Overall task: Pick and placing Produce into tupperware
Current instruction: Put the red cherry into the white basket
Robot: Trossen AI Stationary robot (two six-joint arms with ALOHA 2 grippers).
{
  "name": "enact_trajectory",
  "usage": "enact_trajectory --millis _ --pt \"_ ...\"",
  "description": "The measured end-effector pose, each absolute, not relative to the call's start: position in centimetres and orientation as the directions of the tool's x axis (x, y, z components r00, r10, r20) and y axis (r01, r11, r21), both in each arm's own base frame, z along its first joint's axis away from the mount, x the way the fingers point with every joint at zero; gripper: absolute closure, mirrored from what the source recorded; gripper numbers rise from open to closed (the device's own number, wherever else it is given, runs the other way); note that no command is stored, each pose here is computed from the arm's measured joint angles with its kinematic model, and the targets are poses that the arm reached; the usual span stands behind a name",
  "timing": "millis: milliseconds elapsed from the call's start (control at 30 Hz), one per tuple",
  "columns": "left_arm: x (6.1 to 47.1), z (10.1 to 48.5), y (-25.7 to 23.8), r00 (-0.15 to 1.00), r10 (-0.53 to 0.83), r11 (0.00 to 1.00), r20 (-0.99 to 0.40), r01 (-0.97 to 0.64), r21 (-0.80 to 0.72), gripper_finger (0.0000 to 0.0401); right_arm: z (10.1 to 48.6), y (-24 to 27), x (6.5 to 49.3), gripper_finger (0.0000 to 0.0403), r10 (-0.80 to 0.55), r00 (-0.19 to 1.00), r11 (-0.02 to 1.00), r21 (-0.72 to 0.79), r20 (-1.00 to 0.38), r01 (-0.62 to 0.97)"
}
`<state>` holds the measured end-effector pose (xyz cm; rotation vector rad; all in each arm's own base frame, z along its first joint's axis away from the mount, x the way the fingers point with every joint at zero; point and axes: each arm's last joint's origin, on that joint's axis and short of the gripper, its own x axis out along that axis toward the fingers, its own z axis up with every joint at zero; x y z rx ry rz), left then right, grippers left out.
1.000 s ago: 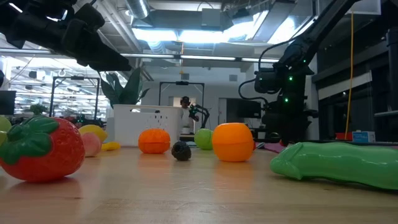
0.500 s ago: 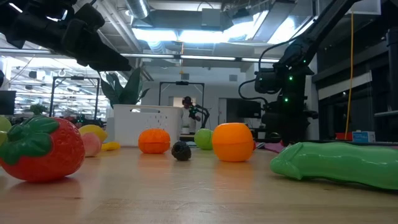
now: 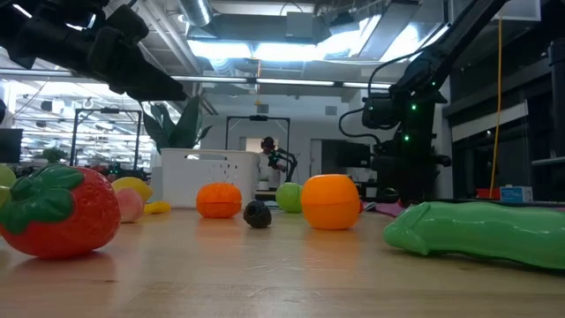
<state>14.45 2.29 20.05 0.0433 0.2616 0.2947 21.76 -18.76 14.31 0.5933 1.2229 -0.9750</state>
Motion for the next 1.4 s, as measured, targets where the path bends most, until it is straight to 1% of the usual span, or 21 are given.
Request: enact_trajectory --millis 1067,1200,1400 --pt "14.42 19.95 2.29 0.921 0.293 0.956 -0.259 -0.281 0.082 0.0115 14.5 -19.02 21.36 0.025 -0.296 0.028 0.47 -0.12 -0.955 0.874" --pt "14.42 19.95 2.29 0.921 0.292 0.956 -0.259 -0.281 0.082 0.0115 14.5 -19.02 21.36 0.0266 -0.295 0.028 0.47 -0.12 -0.955 0.874" --pt "14.42 19.95 2.29 0.921 0.292 0.956 -0.259 -0.28 0.082 0.0115 14.49 -19.02 21.36 0.0305 -0.295 0.028 0.47 -0.12 -0.955 0.874"
